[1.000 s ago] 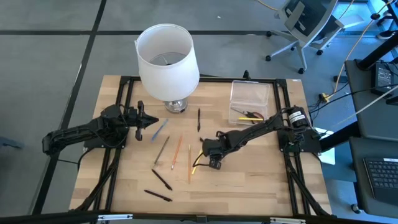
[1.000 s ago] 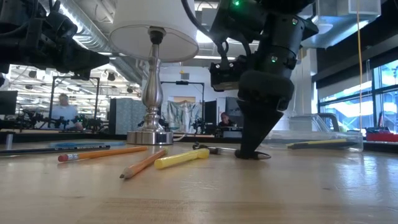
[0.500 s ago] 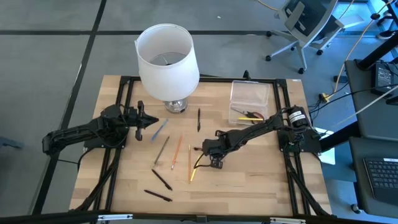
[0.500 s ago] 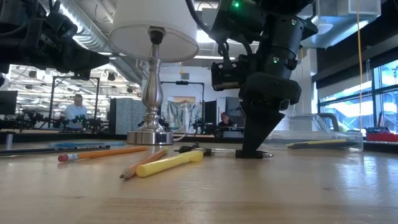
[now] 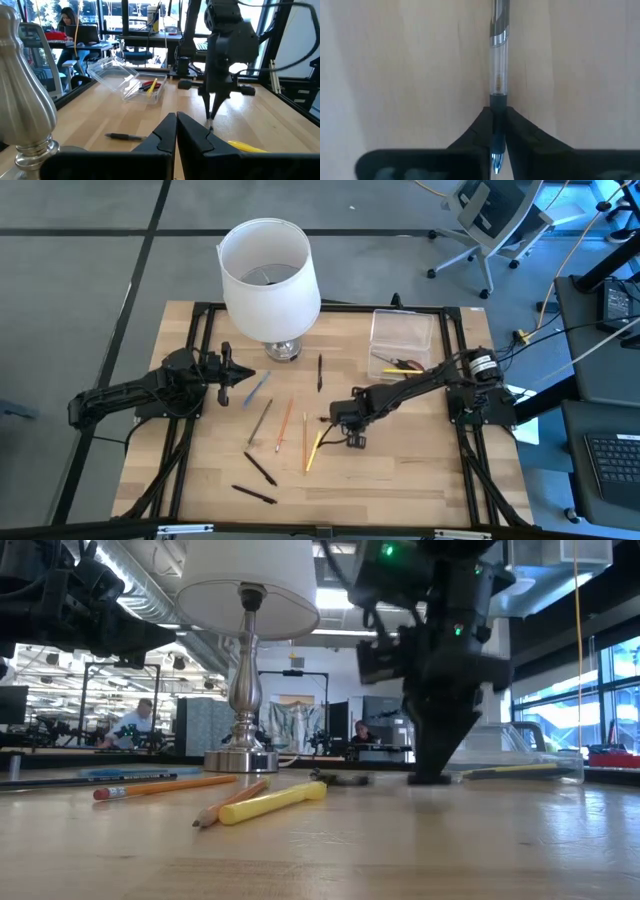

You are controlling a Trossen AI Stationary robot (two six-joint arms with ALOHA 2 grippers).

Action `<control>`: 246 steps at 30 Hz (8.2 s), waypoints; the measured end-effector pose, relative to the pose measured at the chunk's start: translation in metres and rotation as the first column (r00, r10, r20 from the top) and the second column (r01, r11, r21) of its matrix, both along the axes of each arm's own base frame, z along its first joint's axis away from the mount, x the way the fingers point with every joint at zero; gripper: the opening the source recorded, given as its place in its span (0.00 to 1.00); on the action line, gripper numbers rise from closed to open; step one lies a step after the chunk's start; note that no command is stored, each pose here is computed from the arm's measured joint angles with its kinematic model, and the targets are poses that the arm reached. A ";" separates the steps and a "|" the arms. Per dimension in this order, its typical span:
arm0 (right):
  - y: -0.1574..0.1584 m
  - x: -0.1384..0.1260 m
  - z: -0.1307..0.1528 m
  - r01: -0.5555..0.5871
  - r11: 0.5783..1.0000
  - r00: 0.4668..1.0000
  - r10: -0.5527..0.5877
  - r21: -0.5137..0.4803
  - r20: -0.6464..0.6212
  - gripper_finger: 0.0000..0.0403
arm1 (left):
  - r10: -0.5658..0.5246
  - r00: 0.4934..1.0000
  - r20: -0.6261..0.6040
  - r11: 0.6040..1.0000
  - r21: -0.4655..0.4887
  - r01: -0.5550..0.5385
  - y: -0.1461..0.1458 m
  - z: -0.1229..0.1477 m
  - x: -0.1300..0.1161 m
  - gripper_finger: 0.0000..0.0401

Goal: Pick & place school supplies into a supply box
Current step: Put the black pen into the transparent supply box, then put the blue pen into the transparent supply box

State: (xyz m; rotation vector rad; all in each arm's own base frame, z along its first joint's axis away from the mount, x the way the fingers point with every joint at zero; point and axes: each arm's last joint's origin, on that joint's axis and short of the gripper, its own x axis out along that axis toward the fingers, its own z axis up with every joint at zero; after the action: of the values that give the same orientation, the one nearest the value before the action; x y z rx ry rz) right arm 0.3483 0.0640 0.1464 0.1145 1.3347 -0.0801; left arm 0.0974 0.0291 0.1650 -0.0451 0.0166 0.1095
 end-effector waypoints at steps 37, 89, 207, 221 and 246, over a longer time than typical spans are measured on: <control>-0.119 -0.148 0.031 0.171 0.925 0.955 -0.240 -0.341 -0.172 0.13 | -0.001 1.000 0.001 1.000 0.000 0.001 0.000 0.000 0.000 0.02; -0.117 -0.084 0.058 0.276 0.938 0.797 -0.344 0.209 0.496 0.27 | 0.000 1.000 0.000 1.000 0.000 0.000 0.000 0.000 0.000 0.02; -0.098 -0.025 0.056 -0.204 0.972 0.767 0.233 -0.117 0.597 0.27 | -0.085 0.678 -0.730 0.952 -0.260 -0.160 -0.033 0.012 0.152 0.05; -0.075 -0.009 0.078 -0.240 0.945 0.550 0.320 -0.221 0.771 0.27 | -0.086 0.905 -0.417 0.996 -0.041 0.075 -0.037 0.045 0.176 0.05; -0.065 -0.005 0.090 -0.297 0.918 0.408 0.371 -0.263 0.834 0.08 | -0.097 0.915 -0.391 0.993 0.018 0.113 -0.041 0.048 0.177 0.05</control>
State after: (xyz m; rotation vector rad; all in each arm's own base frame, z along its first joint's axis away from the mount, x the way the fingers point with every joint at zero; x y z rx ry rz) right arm 0.3434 -0.0010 0.2364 -0.1785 0.2638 0.2602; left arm 0.2747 -0.0124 0.2131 0.0184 0.4157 0.0092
